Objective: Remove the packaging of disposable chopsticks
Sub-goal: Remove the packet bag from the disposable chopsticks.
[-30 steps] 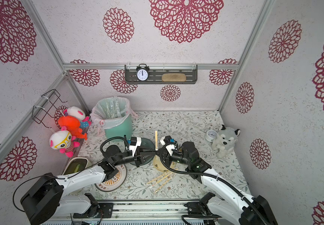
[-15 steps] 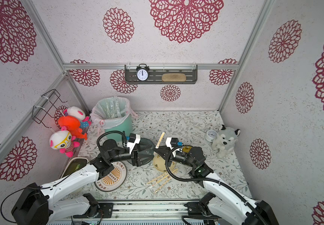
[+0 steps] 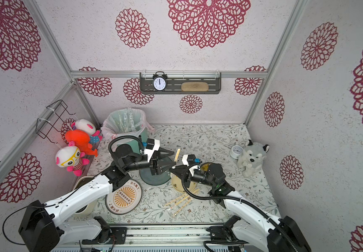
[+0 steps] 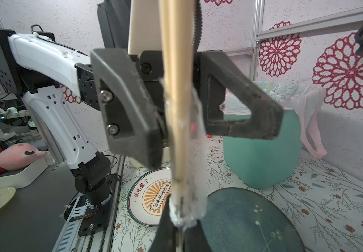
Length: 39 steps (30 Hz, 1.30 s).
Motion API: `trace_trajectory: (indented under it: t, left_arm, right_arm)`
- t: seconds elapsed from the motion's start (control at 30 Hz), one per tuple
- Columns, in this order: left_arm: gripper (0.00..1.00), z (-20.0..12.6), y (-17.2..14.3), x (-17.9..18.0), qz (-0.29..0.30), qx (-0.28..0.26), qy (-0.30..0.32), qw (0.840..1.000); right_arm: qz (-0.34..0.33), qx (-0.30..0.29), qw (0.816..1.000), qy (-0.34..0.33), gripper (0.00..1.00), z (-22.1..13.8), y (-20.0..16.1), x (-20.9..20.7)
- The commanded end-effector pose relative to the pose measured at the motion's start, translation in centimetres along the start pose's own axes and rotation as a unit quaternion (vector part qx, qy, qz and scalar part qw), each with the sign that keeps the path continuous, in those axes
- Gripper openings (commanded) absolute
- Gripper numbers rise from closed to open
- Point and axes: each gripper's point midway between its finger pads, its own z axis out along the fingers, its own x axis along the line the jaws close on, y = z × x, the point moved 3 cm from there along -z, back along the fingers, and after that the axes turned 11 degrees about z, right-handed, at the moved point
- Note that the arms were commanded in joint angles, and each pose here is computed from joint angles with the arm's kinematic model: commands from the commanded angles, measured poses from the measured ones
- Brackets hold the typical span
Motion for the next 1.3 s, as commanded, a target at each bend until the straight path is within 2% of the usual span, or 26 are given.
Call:
trace_trajectory:
  t: [0.0, 0.2, 0.3, 0.43, 0.47, 0.6, 0.77, 1.13, 1.17, 1.23, 1.27]
  left_arm:
    - [0.54, 0.5, 0.9, -0.3, 0.012, -0.005, -0.026, 1.0]
    - [0.52, 1.0, 0.7, -0.2, 0.01, -0.001, -0.034, 0.999]
    - [0.37, 1.0, 0.3, -0.2, 0.006, 0.003, -0.033, 0.999]
    - [0.1, 1.1, -1.7, -0.2, -0.015, 0.021, -0.035, 0.999]
    - [0.08, 1.2, -2.2, -0.2, -0.025, 0.026, -0.039, 0.999]
    - [0.09, 1.9, -5.6, -1.1, -0.048, 0.073, -0.038, 0.995]
    - [0.08, 1.6, -9.1, -2.3, -0.079, 0.101, -0.047, 0.991]
    - [0.13, 0.6, -11.7, -3.6, -0.106, 0.104, -0.054, 0.987]
    - [0.11, 0.5, -11.7, -3.5, -0.105, 0.105, -0.05, 0.988]
    - [0.0, 0.4, -11.6, -3.1, -0.101, 0.106, -0.035, 0.989]
    - [0.0, 0.3, -11.6, -3.0, -0.101, 0.106, -0.031, 0.989]
  right_arm:
    - [-0.017, -0.02, 0.999, 0.022, 0.0, 0.2, 1.2, 0.9]
    - [-0.015, -0.015, 1.0, 0.019, 0.0, 0.4, 0.9, 0.6]
    - [-0.018, -0.019, 1.0, 0.016, 0.0, 0.3, 1.0, 0.5]
    - [-0.023, -0.023, 0.999, 0.014, 0.0, 0.1, 1.4, 0.8]
    - [-0.025, -0.024, 0.999, 0.012, 0.0, 0.0, 1.5, 0.8]
    - [-0.036, -0.035, 0.999, 0.002, 0.0, -0.3, 2.2, 1.0]
    - [-0.047, -0.051, 0.998, -0.001, 0.0, -0.6, 3.2, 1.4]
    - [-0.05, -0.069, 0.996, 0.006, 0.0, -0.5, 4.4, 1.7]
    - [-0.048, -0.068, 0.997, 0.008, 0.0, -0.5, 4.3, 1.7]
    - [-0.041, -0.064, 0.997, 0.014, 0.0, -0.3, 3.8, 1.6]
    - [-0.039, -0.063, 0.997, 0.014, 0.0, -0.3, 3.5, 1.5]
